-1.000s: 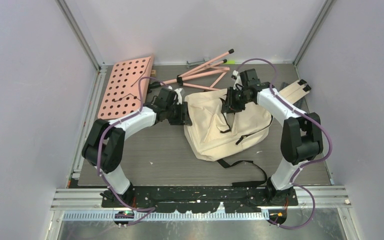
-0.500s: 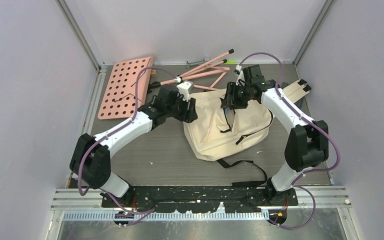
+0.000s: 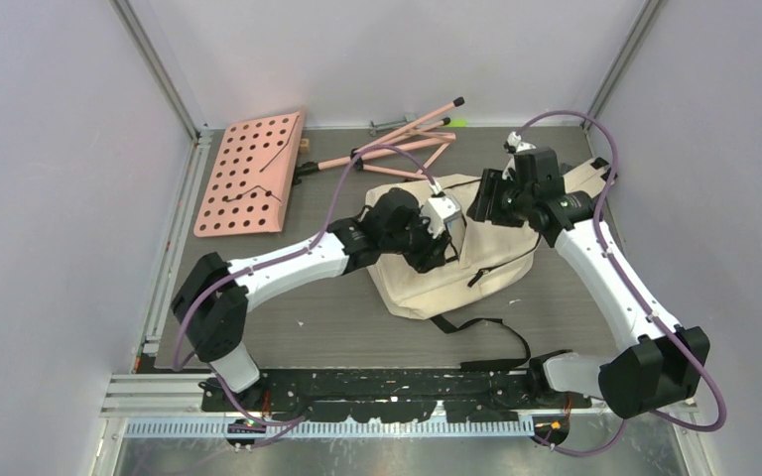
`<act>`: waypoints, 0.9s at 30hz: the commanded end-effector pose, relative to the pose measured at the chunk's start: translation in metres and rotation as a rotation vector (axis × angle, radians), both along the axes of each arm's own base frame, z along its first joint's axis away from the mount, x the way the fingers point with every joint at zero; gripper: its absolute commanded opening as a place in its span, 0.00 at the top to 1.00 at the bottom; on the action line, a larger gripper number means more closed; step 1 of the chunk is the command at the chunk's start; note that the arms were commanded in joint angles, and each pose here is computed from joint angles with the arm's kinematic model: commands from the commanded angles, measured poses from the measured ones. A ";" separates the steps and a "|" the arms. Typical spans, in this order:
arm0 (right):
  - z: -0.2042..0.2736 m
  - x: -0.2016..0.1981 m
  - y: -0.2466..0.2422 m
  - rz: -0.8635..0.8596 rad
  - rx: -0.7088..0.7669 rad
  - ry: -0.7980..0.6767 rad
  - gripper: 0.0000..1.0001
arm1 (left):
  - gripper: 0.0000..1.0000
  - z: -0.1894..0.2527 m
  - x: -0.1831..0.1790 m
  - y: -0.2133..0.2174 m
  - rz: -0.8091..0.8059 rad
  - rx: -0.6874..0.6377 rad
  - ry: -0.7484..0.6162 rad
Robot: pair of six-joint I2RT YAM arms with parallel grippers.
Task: Pack the student bag
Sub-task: Zip the student bag at the center of the board.
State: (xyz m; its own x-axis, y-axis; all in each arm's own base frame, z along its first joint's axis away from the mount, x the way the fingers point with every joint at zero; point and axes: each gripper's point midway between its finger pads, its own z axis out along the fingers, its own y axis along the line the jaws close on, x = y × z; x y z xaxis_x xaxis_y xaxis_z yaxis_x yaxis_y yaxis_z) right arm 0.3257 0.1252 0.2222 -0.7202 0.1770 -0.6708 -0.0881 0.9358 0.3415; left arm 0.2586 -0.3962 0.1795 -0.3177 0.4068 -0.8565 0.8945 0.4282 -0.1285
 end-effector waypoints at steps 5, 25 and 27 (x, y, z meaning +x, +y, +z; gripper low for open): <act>-0.017 -0.026 -0.020 -0.099 -0.031 0.035 0.43 | 0.56 -0.006 0.007 -0.028 -0.098 0.022 -0.077; -0.027 -0.034 -0.022 -0.091 -0.035 0.061 0.43 | 0.86 -0.063 0.036 -0.024 0.010 0.194 -0.133; -0.034 -0.040 -0.022 -0.084 -0.043 0.088 0.43 | 0.98 -0.056 0.040 -0.021 0.040 0.193 -0.149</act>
